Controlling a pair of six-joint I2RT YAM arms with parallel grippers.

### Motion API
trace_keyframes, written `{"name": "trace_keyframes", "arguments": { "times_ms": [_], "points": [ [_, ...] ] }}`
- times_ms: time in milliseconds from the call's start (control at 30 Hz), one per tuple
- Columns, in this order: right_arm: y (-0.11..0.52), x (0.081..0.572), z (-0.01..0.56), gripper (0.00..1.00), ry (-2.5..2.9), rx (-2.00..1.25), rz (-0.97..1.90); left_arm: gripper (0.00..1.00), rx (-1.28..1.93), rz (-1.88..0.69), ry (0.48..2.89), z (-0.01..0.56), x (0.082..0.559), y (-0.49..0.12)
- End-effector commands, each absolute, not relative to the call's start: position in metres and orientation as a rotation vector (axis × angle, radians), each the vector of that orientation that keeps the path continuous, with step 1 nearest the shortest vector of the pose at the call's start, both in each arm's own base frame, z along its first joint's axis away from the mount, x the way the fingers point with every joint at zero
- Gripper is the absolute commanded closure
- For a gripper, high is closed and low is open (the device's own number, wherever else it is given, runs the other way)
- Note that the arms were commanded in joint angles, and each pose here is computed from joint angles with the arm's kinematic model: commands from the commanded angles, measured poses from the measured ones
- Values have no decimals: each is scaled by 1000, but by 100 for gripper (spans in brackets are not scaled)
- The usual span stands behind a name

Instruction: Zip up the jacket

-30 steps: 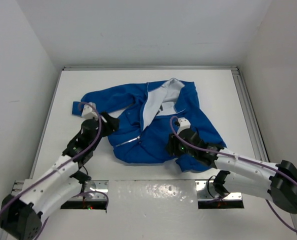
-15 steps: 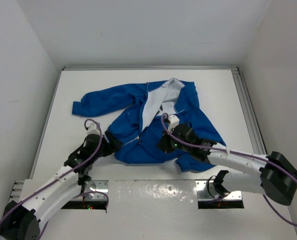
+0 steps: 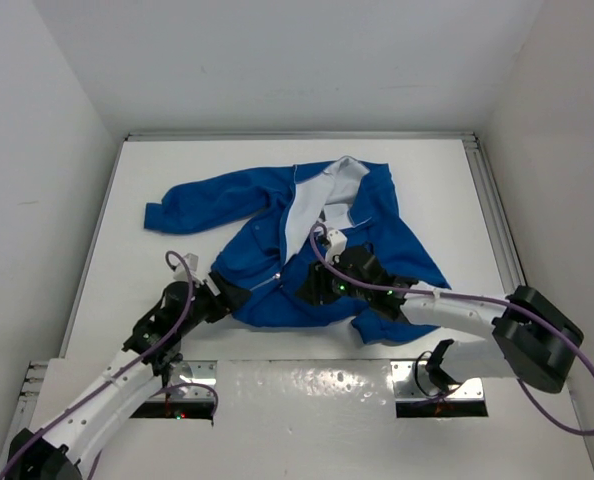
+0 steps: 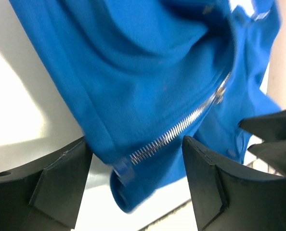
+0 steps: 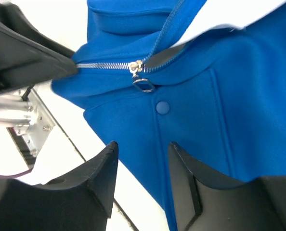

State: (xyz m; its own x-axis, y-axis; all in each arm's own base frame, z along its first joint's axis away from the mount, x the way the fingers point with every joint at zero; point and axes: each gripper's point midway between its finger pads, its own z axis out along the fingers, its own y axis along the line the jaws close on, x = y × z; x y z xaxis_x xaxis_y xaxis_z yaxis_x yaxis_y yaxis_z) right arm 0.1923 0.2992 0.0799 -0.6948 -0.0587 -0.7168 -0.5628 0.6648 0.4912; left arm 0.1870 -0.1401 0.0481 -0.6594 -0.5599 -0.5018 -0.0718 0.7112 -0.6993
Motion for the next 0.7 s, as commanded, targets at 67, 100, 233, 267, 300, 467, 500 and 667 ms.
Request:
{"name": "trace_keyframes", "arguments": {
  "times_ms": [67, 100, 233, 267, 300, 467, 500, 667],
  "points": [
    [329, 194, 108, 60, 2058, -535, 1097, 28, -450, -1030, 2166, 58, 182, -163],
    [330, 196, 101, 64, 2070, -551, 1080, 28, -446, -1054, 2159, 60, 181, -166],
    [345, 208, 101, 84, 2056, -576, 1071, 28, -428, -1092, 2135, 69, 183, -170],
    [348, 210, 101, 100, 2049, -583, 1073, 28, -428, -1098, 2130, 70, 183, -171],
    [352, 213, 96, 100, 2061, -587, 1071, 28, -430, -1095, 2123, 71, 184, -170],
    [362, 219, 87, 67, 2079, -608, 1064, 30, -426, -1104, 2090, 74, 187, -171],
    [363, 221, 85, 56, 2083, -608, 1059, 31, -419, -1111, 2084, 76, 188, -172],
    [366, 227, 79, 53, 2098, -635, 1016, 41, -403, -1102, 2082, 77, 189, -172]
  ]
}}
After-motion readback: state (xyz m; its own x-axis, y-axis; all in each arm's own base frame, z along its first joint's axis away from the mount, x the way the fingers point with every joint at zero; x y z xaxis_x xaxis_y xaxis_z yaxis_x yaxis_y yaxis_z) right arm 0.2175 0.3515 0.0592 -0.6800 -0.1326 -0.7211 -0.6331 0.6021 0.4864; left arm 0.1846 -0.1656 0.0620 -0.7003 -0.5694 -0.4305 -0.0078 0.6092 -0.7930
